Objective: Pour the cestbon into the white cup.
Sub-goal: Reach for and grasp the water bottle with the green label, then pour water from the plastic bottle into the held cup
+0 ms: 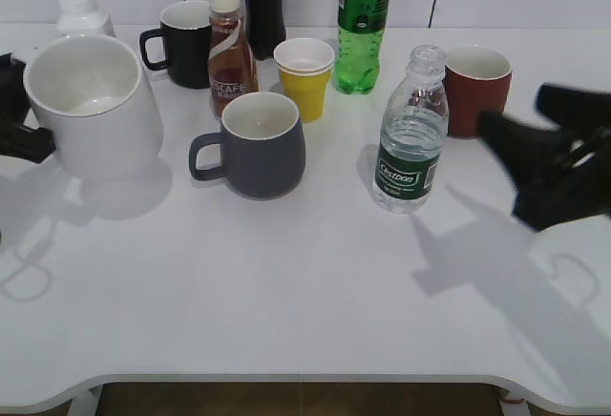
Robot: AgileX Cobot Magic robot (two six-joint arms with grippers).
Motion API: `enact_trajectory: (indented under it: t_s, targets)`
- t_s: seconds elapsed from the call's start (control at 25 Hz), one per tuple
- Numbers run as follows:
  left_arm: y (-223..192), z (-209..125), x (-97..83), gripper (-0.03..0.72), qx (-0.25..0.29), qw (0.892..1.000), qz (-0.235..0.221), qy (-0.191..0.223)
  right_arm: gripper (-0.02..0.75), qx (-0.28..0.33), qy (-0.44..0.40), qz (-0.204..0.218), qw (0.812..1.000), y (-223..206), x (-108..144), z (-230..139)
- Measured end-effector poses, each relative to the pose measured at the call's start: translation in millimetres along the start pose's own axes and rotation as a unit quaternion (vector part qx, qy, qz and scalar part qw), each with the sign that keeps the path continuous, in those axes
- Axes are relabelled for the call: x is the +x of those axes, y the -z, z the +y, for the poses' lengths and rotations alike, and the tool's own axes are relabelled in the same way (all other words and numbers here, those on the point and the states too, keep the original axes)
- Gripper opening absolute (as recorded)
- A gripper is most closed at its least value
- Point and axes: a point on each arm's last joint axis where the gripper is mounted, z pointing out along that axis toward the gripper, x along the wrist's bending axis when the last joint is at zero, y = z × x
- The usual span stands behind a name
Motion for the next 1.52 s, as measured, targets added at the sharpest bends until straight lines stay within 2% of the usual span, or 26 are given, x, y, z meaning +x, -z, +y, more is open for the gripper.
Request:
enact_trajectory:
  t_s: [0.24,0.44,0.6,0.72,0.8,0.84,1.08,1.36,1.52]
  targets:
    - [0,0,-0.7,0.039,0.0,1.0,-0.004,-0.002,0.631,0.069,-0.031,0.02,0.997,-27,4,-43]
    - [0,0,-0.9,0.039,0.002,1.0,-0.005,-0.003,0.65,0.091,-0.052,0.023,0.994,-48,4,-66]
    - [0,-3,-3.2,0.039,0.022,1.0,-0.009,0.007,0.65,0.097,-0.065,0.026,0.993,-82,3,-74]
    - [-1,-6,-8.5,0.038,0.042,0.999,-0.021,0.015,0.624,0.11,-0.075,0.024,0.991,-113,1,-78]
    - [-1,-7,-14.3,0.038,0.051,0.998,-0.038,0.025,0.53,0.129,-0.073,0.024,0.989,-129,1,-81]
    - [-1,-7,-18.3,0.038,0.055,0.997,-0.05,0.03,0.456,0.131,-0.07,0.028,0.989,-132,1,-80]
    - [4,0,-47.6,0.038,0.103,0.988,-0.118,0.009,0.445,0.161,0.041,0.114,0.979,-126,18,-56]
    - [-2,24,-77.9,0.038,0.146,0.976,-0.163,-0.017,0.445,0.139,0.246,0.14,0.949,-131,44,15]
    - [-11,40,-89.8,0.038,0.173,0.97,-0.169,-0.031,0.445,0.139,0.326,0.156,0.922,-137,59,33]
